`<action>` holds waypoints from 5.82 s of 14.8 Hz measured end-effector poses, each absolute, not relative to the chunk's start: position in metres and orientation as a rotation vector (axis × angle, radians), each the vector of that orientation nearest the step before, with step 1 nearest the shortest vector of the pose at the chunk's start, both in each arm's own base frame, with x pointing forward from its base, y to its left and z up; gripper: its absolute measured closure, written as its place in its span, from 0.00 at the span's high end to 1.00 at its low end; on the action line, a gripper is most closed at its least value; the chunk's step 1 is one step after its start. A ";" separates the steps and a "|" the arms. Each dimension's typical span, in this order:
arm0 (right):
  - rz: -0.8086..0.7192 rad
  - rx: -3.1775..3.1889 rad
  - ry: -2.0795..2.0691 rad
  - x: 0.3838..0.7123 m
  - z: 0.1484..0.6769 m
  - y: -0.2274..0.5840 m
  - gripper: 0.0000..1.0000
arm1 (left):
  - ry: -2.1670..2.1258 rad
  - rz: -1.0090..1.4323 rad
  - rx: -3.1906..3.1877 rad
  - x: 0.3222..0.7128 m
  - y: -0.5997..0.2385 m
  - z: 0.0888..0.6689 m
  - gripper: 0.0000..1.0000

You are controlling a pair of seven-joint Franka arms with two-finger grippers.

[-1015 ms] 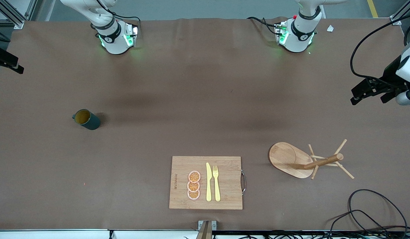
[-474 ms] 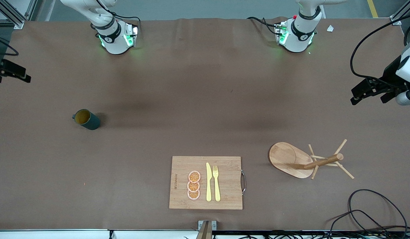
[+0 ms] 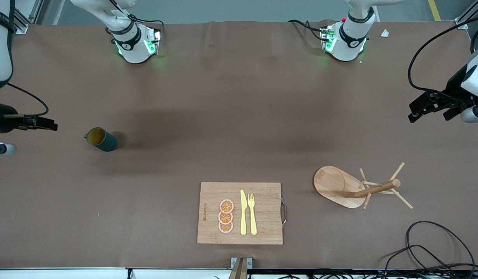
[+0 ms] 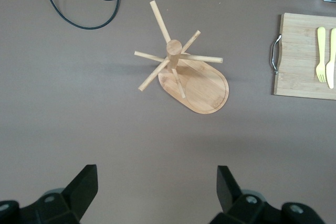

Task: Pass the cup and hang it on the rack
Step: 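Reach the right gripper to the teal mug and grasp its rim, then lift the teal mug with the right gripper toward the table middle, then lower the mug with the right gripper while the left gripper approaches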

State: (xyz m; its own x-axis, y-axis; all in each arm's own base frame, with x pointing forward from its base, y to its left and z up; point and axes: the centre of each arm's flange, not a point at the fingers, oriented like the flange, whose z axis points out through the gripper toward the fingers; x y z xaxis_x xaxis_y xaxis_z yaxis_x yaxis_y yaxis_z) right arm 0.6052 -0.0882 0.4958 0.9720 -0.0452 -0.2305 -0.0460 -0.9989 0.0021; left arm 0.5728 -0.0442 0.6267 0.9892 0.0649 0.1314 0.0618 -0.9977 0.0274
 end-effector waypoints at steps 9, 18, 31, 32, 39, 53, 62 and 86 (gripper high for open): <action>0.363 -3.074 -0.278 0.585 0.361 -0.101 1.00 | 0.098 0.206 3.110 0.573 -0.045 0.627 1.00; 0.239 -3.044 -0.590 0.541 0.264 -0.109 0.97 | 0.097 0.206 3.110 0.573 -0.045 0.627 1.00; 0.282 -3.006 -0.656 0.532 0.244 -0.099 0.05 | 0.096 0.204 3.110 0.573 -0.045 0.626 1.00; 0.281 -2.996 -0.650 0.536 0.251 -0.093 0.05 | 0.096 0.204 3.110 0.573 -0.045 0.626 1.00; 0.308 -3.059 -0.386 0.546 0.318 0.063 0.05 | 0.096 0.204 3.110 0.573 -0.045 0.626 1.00; 0.304 -3.102 0.098 0.498 0.280 0.419 0.05 | 0.087 0.170 3.171 0.570 -0.041 0.624 1.00; 0.319 -3.052 0.237 0.474 0.270 0.501 0.05 | -0.036 0.151 3.249 0.567 -0.075 0.627 1.00; 0.301 -3.057 0.174 0.471 0.265 0.519 0.59 | 0.827 0.009 3.073 0.497 -0.291 0.599 1.00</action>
